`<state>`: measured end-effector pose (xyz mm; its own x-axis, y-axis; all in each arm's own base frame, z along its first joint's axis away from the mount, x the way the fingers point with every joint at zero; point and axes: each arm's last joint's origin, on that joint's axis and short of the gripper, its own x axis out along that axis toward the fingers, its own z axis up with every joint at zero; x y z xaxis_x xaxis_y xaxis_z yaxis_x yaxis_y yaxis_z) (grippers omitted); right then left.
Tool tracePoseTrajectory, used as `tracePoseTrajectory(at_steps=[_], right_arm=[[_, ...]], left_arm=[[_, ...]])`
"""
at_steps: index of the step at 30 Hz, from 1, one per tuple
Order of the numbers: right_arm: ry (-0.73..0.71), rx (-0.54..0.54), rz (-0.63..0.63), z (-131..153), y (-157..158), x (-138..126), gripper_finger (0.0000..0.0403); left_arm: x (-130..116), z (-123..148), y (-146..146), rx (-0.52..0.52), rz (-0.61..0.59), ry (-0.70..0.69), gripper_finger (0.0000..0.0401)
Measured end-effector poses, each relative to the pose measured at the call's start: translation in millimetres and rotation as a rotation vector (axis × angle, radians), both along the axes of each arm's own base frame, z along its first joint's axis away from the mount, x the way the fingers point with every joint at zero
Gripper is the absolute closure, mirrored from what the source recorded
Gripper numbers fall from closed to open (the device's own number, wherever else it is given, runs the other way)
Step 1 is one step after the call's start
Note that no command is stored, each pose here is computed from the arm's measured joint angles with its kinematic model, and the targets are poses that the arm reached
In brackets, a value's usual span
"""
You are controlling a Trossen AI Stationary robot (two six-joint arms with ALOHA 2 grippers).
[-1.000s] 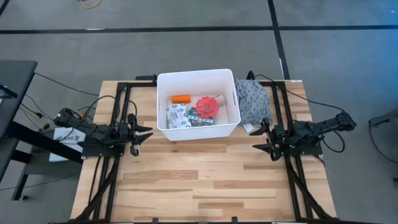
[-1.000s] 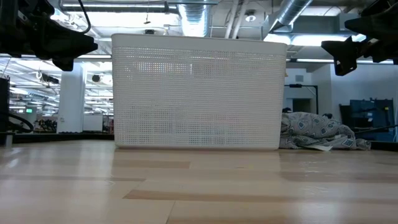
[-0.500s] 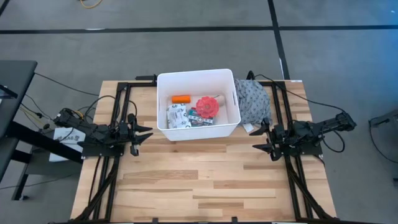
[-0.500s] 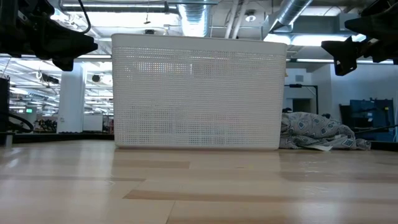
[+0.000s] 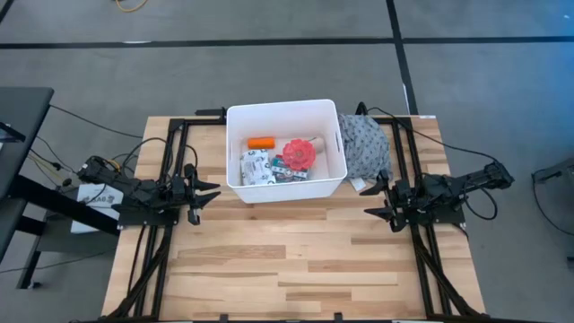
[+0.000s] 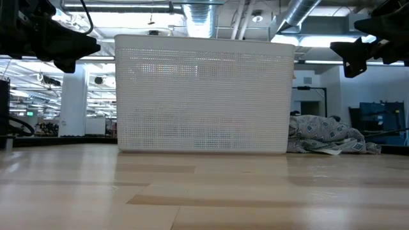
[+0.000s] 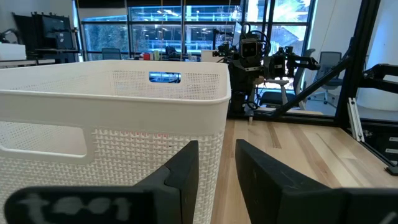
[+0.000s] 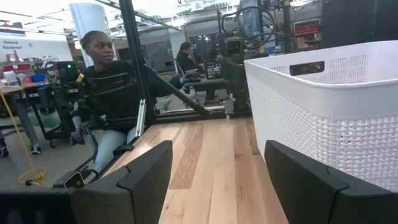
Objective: Pick & place medical supplies in basket/bin
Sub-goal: Return to Home Position
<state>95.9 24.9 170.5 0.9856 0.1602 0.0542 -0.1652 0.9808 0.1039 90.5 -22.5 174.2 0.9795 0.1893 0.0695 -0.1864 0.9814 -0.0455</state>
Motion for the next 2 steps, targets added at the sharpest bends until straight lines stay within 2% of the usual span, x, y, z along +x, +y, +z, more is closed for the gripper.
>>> tracePoseTrajectory(at_steps=[2], right_arm=[[0.0, 0.0, -0.001, 0.0, 0.0, 0.0, 0.0153]], left_arm=[[0.0, 0.0, 0.0, 0.0, 0.0, 0.0, 0.0305]])
